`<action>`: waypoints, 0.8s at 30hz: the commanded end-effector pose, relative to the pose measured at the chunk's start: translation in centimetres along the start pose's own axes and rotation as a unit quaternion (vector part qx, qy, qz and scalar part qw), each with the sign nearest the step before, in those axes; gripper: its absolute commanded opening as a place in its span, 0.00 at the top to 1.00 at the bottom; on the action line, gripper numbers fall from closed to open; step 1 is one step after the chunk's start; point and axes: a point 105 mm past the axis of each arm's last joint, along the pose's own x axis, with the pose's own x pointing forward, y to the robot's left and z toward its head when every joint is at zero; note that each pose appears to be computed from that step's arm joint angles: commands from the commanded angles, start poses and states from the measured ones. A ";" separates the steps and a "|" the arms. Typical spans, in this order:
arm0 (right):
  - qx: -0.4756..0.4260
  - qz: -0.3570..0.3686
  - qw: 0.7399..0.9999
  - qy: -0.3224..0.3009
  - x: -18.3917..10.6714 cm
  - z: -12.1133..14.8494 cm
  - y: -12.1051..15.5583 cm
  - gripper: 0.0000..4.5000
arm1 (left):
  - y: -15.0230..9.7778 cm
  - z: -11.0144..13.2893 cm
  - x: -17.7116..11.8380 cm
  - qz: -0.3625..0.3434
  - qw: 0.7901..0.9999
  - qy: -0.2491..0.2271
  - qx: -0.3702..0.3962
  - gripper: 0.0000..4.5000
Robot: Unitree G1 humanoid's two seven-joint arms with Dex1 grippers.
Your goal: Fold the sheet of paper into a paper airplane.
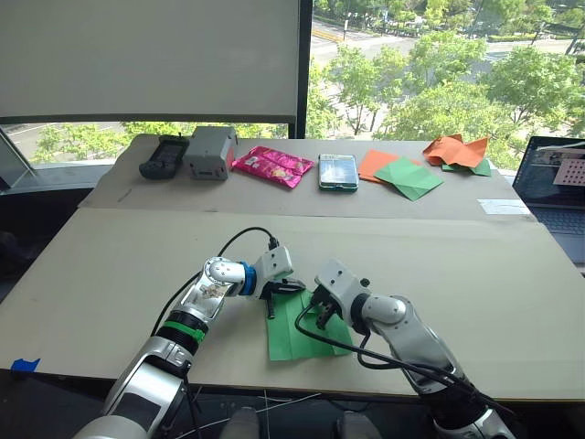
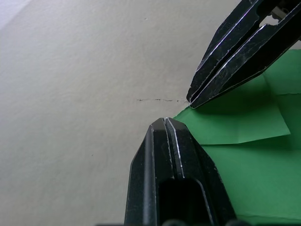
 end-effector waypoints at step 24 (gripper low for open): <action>0.053 0.004 0.991 0.119 -3.4 -7.1 1.4 0.99 | -0.7 -2.2 0.1 -0.014 0.999 0.044 -0.011 1.00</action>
